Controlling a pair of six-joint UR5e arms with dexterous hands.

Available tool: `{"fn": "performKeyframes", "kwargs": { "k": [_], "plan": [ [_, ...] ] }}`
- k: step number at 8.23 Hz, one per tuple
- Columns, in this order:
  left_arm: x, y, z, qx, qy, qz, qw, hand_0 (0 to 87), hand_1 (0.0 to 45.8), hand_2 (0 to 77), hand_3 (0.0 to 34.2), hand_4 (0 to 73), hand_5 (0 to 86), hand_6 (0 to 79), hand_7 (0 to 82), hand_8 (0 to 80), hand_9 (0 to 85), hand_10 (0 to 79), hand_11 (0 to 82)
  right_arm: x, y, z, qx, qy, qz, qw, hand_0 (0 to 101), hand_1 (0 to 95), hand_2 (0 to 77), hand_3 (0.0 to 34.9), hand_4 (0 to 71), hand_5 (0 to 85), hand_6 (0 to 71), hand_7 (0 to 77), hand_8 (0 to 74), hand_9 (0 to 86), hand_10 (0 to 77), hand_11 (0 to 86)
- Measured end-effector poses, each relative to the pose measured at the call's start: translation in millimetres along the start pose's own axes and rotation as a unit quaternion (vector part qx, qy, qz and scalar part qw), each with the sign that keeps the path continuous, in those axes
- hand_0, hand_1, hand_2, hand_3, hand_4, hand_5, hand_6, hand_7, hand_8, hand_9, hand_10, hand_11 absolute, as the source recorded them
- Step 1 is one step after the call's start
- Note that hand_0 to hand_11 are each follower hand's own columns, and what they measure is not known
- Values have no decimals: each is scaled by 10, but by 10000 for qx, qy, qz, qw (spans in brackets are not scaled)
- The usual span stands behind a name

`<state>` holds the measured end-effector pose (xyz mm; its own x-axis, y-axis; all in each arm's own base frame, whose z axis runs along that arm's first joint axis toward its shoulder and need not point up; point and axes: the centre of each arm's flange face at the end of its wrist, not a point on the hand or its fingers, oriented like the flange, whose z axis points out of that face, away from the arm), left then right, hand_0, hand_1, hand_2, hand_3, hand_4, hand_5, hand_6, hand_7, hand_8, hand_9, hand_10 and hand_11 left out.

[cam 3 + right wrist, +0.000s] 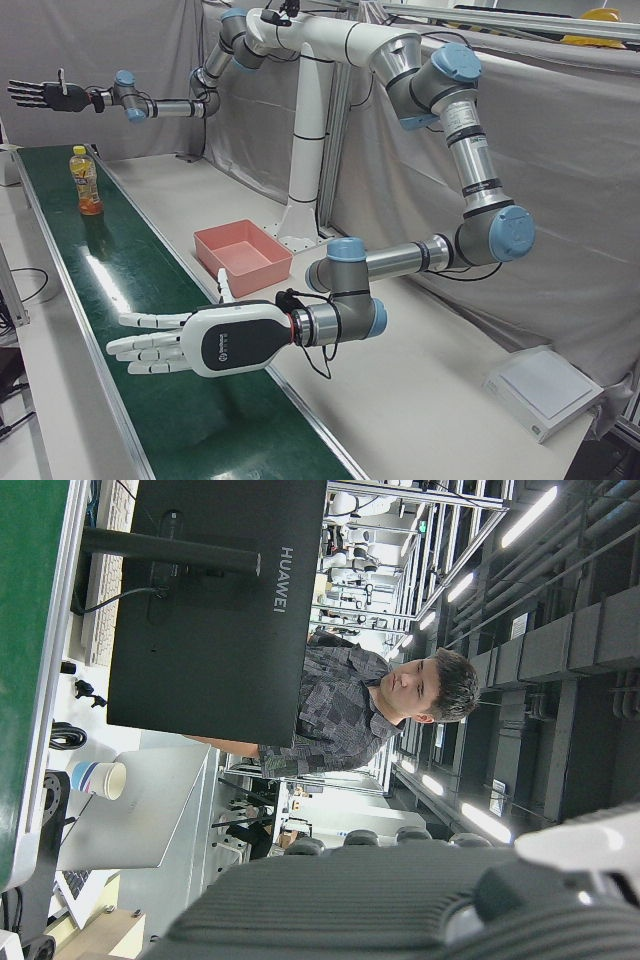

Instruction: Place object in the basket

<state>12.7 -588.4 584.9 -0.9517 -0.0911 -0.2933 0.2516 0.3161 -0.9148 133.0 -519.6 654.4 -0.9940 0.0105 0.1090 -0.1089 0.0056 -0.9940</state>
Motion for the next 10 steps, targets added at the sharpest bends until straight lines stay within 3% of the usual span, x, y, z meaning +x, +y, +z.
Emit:
{"fn": "performKeyframes", "kwargs": {
  "k": [2, 3, 4, 10],
  "plan": [
    [24, 70, 90, -45, 20, -2, 10000, 499, 65, 0, 0, 174, 120, 0, 5, 65, 104, 65, 104, 0, 5, -1, -6, 1, 3, 10000, 2, 0, 5, 3, 0, 0, 0, 5, 0, 0, 0, 0],
    [29, 82, 107, -53, 24, -2, 10000, 497, 44, 0, 0, 180, 109, 16, 5, 65, 104, 65, 104, 0, 4, -3, -4, 2, 1, 10000, 2, 0, 5, 3, 0, 0, 0, 5, 0, 0, 0, 0],
    [35, 88, 115, -57, 29, -1, 10000, 495, 60, 0, 0, 180, 93, 16, 5, 65, 104, 65, 104, 0, 5, -3, -6, 2, 0, 10000, 2, 0, 5, 3, 0, 0, 0, 5, 0, 0, 0, 0],
    [62, 134, 127, -66, 43, -7, 10000, 492, 60, 0, 0, 180, 131, 11, 5, 65, 109, 65, 109, 0, 6, -3, -6, 2, 5, 10000, 3, 0, 5, 2, 0, 0, 0, 5, 0, 0, 0, 0]
  ]
}}
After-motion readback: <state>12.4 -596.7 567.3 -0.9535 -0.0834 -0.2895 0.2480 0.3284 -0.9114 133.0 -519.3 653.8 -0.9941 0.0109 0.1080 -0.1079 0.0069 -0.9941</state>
